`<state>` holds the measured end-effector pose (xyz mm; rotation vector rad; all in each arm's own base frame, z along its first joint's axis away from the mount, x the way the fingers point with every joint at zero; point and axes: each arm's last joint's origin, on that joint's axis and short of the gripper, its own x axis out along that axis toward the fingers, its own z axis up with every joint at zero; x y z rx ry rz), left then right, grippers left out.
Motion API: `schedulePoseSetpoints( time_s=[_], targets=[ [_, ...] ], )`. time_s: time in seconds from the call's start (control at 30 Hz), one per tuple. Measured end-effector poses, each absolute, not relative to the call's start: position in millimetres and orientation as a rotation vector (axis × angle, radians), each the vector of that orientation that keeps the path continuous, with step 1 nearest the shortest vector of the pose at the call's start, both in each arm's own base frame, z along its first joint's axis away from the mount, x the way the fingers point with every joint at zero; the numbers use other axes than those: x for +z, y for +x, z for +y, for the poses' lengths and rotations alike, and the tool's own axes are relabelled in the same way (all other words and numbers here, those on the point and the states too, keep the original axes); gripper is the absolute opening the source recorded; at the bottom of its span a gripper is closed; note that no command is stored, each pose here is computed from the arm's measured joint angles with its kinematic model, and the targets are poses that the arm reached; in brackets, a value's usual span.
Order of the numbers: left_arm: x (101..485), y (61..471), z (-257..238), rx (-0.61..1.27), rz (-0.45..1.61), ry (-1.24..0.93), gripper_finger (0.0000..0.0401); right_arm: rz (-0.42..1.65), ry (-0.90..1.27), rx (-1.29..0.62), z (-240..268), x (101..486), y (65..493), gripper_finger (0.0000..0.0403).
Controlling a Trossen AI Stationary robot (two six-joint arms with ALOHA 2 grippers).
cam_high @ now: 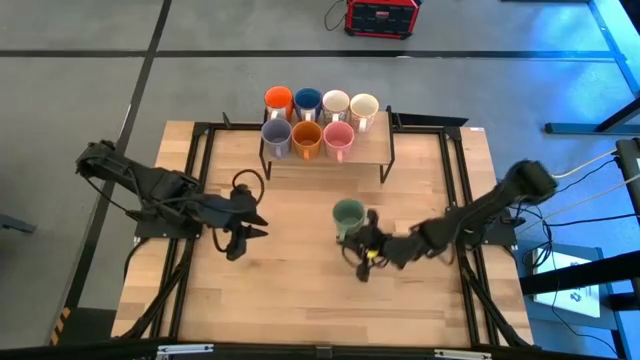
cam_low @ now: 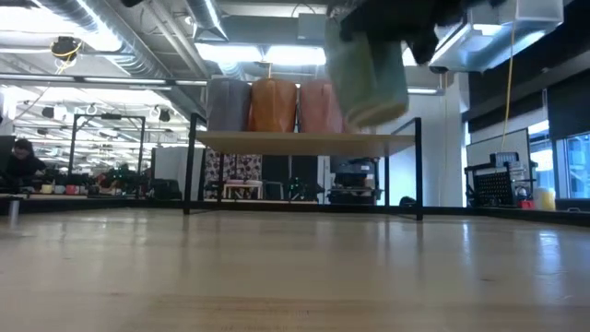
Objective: Place coffee mugs
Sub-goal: Put the green mug on the shelf
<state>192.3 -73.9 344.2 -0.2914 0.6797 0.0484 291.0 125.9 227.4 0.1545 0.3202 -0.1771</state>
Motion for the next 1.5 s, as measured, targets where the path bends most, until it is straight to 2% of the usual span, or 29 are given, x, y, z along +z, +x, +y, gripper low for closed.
schedulePoseSetpoints(
  time_s=[0.13, 0.33, 0.73, 1.2, 1.5],
  targets=[
    [345.9, 191.6, -72.3, 0.073, 0.654, -0.245, 0.0119, 0.281, 0.149, -0.154, 91.1, 260.4, 268.5, 0.0008],
    [345.1, 192.8, -72.1, 0.082, 0.650, -0.193, 0.0119, 0.217, 0.126, -0.122, 35.4, 274.1, 237.3, 0.0008],
    [346.2, 193.6, -70.6, 0.136, 0.620, -0.179, 0.0119, 0.216, 0.033, -0.069, -56.5, 265.2, 214.2, 0.0008],
    [346.5, 193.8, -70.4, 0.144, 0.613, -0.179, 0.0119, 0.237, 0.019, -0.049, -95.9, 250.3, 195.1, 0.0009],
    [348.4, 195.2, -70.7, 0.146, 0.588, -0.187, 0.0119, 0.235, -0.002, -0.027, -101.5, 240.1, 205.0, 0.0009]
  ],
)
